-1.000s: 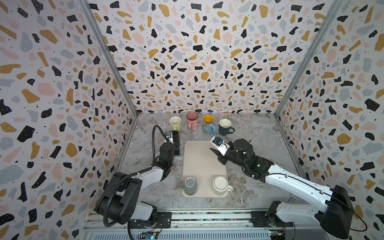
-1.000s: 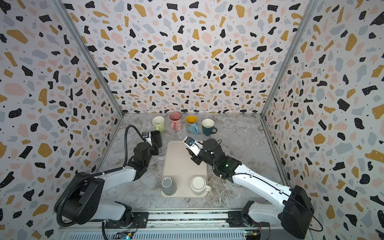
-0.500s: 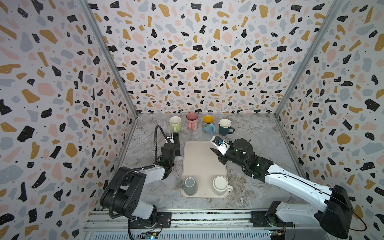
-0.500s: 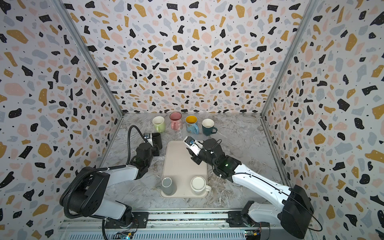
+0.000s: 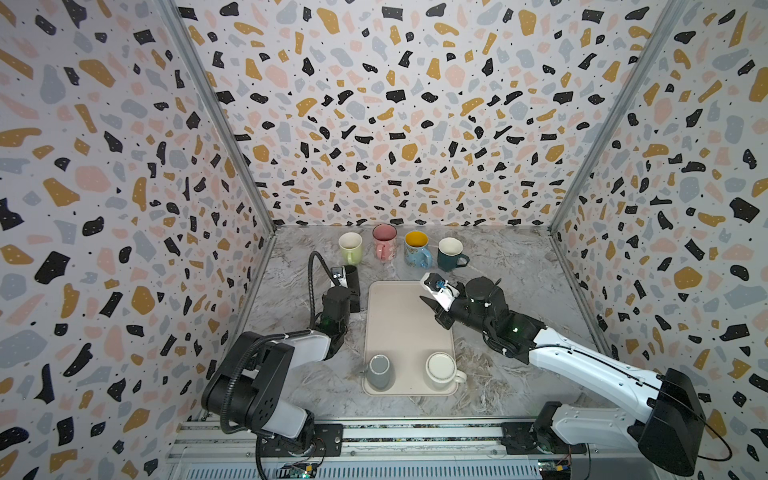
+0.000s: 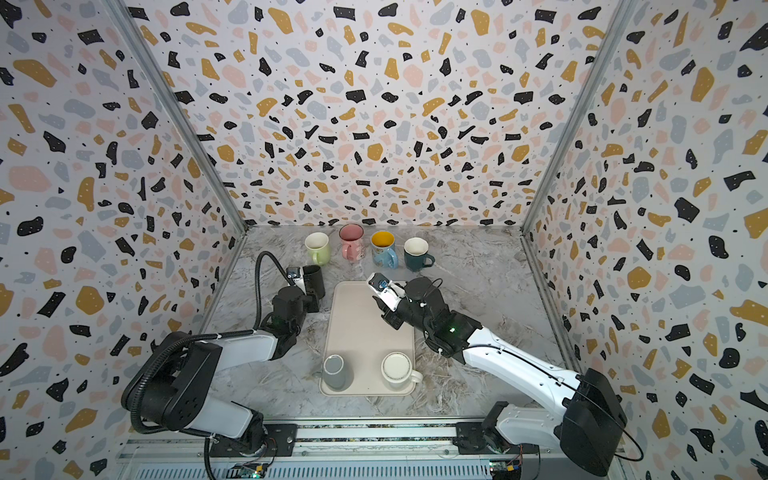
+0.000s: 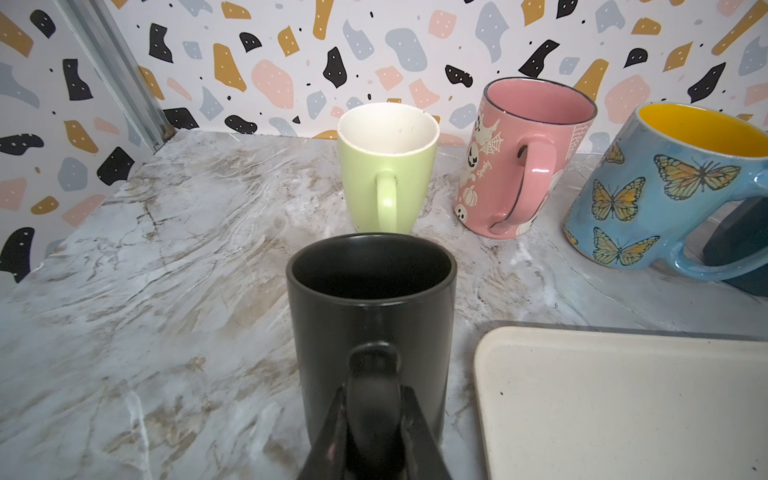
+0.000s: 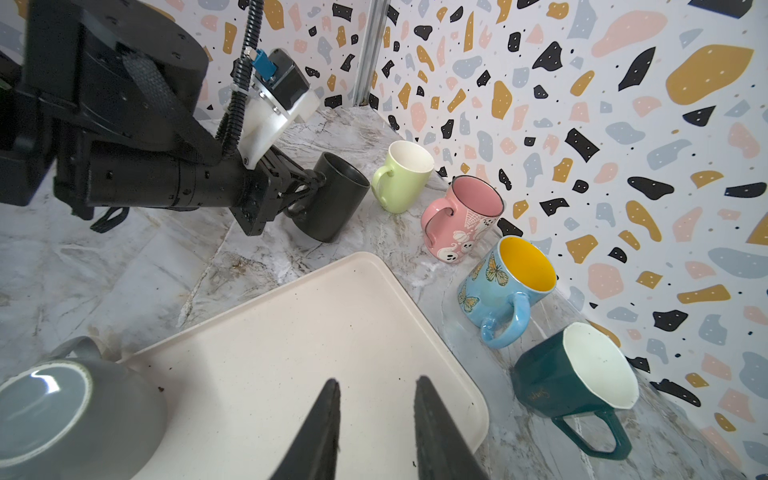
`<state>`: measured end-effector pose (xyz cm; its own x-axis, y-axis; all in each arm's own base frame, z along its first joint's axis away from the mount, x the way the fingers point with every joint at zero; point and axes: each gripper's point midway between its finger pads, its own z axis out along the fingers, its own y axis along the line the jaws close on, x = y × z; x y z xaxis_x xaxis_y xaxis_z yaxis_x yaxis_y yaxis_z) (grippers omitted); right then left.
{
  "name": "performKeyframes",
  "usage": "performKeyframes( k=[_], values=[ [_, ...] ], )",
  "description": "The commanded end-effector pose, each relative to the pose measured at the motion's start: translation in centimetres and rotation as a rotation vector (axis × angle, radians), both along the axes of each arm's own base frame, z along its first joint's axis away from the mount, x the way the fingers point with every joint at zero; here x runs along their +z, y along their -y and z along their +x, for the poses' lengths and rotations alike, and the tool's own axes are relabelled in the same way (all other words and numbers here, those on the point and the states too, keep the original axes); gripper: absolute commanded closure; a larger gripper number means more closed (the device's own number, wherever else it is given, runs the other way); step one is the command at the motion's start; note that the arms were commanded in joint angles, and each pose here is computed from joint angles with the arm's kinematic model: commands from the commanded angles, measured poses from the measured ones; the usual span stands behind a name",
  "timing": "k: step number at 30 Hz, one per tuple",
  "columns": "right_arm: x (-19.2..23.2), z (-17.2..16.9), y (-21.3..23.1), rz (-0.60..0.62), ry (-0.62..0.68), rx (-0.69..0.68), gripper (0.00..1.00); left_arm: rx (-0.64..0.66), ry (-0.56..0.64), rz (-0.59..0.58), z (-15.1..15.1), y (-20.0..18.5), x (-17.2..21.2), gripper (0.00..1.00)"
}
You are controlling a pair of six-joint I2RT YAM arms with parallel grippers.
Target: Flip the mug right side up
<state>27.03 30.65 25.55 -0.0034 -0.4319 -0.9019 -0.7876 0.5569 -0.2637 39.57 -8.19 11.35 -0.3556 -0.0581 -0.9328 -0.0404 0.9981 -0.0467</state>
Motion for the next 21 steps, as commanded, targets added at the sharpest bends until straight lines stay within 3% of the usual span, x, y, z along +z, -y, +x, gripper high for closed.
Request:
performKeyframes(
  k=[1, 21],
  values=[
    [1.1, 0.2, -0.3, 0.035, 0.012, 0.005, 0.68, 0.019, 0.153, -0.058, 0.7, 0.0, 3.9, 1.00],
    [0.7, 0.1, -0.5, 0.032, 0.000, 0.012, 0.68, 0.015, 0.083, -0.049, -0.6, -0.3, 1.2, 1.00]
  ],
)
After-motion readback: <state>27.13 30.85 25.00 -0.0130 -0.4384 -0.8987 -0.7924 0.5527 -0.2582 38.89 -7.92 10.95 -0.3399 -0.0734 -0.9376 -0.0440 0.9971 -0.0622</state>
